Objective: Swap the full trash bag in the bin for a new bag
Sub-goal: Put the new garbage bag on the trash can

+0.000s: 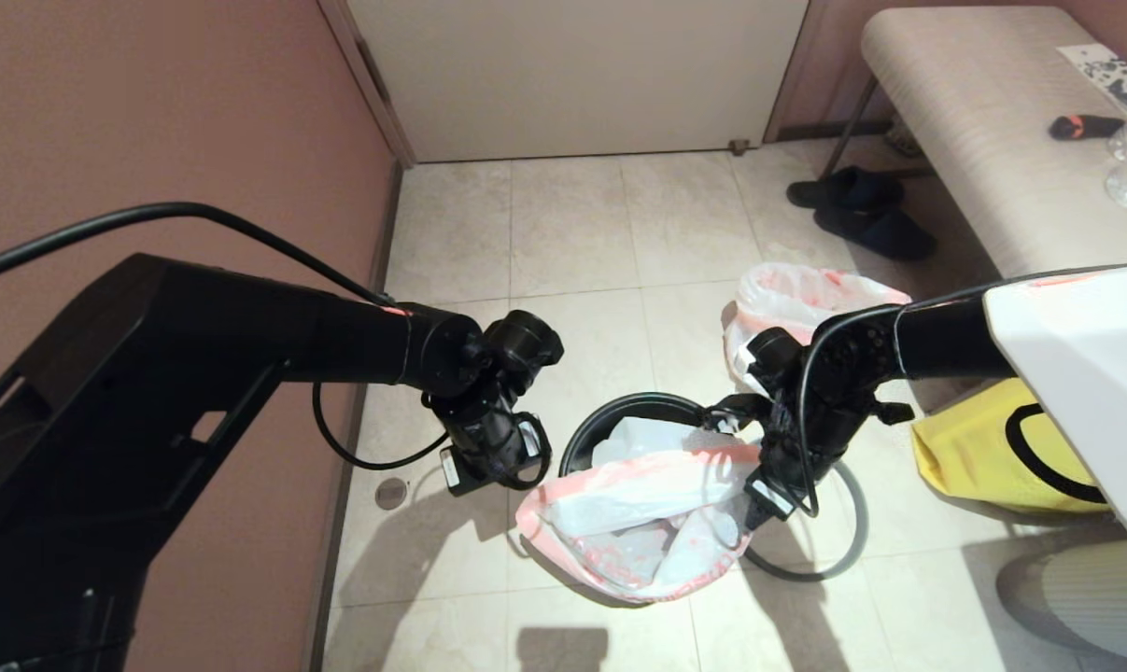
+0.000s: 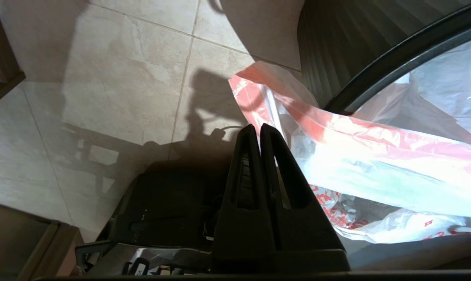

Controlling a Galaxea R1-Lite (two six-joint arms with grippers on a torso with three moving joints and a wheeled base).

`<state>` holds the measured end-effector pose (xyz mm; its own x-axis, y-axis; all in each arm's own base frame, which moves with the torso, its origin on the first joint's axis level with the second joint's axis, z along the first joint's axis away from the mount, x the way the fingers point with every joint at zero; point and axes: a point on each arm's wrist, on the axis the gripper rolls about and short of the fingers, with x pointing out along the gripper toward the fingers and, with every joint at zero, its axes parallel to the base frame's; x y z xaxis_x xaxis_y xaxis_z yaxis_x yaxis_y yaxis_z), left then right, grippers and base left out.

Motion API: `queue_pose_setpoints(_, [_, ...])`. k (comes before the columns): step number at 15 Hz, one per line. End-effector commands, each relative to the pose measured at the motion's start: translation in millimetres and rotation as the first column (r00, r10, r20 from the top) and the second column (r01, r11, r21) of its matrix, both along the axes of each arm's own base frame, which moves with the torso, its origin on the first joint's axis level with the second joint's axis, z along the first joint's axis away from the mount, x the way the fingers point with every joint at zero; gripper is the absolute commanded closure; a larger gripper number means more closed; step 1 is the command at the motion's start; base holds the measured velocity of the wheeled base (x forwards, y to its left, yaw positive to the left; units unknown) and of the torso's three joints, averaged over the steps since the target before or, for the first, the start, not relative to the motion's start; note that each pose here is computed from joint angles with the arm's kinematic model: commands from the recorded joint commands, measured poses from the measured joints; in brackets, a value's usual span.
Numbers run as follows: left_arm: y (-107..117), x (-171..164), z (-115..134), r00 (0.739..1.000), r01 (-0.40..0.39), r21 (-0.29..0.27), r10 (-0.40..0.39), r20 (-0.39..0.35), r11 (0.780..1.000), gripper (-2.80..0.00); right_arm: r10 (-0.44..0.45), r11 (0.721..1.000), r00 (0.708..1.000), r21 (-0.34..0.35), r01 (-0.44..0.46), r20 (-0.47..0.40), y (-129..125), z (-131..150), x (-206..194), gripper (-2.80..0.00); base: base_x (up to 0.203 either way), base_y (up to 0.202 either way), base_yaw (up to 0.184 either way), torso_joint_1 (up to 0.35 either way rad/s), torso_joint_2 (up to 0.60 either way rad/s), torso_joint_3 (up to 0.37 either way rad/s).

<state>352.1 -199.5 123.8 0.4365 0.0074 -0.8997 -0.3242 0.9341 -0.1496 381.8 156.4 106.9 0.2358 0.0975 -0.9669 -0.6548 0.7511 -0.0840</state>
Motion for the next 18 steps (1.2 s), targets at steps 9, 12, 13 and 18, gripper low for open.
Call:
queue_pose_setpoints(9, [1,1,1,1.0,-0.01,0.001,0.01,0.003,1.0,0.0,-0.001,0.994,0.997,0.113,0.01,-0.074,1,-31,25,-2.8,0.0,0.0,0.0,0.0,0.0,0.0])
queue_pose_setpoints(12, [2,0,5,1.0,-0.011,-0.004,0.011,0.013,1.0,0.0,0.001,0.993,0.997,0.118,0.009,-0.082,2,-38,27,0.0,0.0,0.0,0.0,0.0,0.0,0.0])
queue_pose_setpoints(13, [4,1,6,1.0,-0.017,-0.004,0.017,0.017,1.0,0.0,0.004,0.992,0.997,0.13,0.006,-0.078,2,-37,27,0.0,0.0,0.0,0.0,0.0,0.0,0.0])
queue_pose_setpoints(18, [9,0,20,0.998,-0.03,-0.015,0.03,0.054,0.999,0.0,0.021,0.98,0.998,0.199,-0.008,-0.063,4,-37,31,0.0,0.0,0.0,0.0,0.0,0.0,0.0])
